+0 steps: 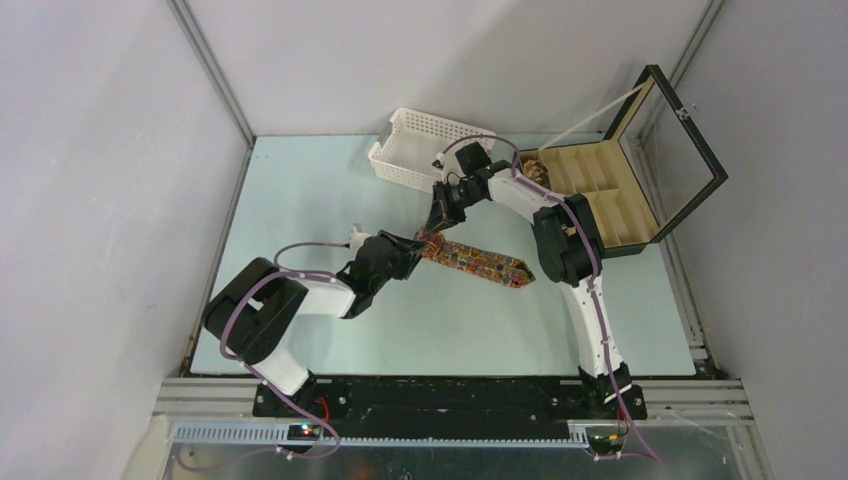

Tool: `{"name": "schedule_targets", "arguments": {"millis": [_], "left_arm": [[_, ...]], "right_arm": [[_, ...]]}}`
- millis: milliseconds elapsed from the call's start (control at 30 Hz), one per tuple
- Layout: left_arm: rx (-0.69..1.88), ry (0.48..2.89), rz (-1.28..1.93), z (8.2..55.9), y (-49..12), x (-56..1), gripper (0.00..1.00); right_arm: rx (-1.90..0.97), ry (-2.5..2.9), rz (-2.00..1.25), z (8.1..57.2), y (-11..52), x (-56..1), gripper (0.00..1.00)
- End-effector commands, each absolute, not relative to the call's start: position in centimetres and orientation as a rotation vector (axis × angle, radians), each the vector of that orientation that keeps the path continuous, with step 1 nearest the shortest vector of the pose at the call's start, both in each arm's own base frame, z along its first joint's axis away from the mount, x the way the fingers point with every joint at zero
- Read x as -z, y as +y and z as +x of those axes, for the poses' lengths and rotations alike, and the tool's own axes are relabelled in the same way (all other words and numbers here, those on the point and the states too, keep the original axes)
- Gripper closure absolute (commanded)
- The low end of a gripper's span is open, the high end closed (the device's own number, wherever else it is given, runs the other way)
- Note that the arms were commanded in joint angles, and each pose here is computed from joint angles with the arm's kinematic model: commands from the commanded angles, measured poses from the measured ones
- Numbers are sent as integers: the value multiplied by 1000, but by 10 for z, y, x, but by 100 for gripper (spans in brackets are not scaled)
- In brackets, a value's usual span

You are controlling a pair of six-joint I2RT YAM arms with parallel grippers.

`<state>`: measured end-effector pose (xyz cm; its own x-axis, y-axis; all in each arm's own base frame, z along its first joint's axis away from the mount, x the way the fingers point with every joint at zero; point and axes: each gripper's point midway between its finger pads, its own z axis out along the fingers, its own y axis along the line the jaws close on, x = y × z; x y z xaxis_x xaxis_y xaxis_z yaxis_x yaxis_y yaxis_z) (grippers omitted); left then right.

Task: Roll the ties
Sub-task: Roll the tie at the center of the board.

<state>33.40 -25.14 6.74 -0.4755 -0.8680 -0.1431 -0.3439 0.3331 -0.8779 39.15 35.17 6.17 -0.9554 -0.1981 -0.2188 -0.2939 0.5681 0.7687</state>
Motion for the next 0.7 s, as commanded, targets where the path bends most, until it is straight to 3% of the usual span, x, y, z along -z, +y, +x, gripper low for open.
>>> {"name": "schedule_targets", "arguments": {"millis": [0, 667], "left_arm": [[1202, 1892, -1065, 350, -259, -93, 52], [1229, 1884, -1095, 362, -257, -86, 59]], "right_arm": [[-1335, 2625, -464, 396, 355, -79, 100], [-1333, 2630, -464, 395, 355, -78, 100]]}}
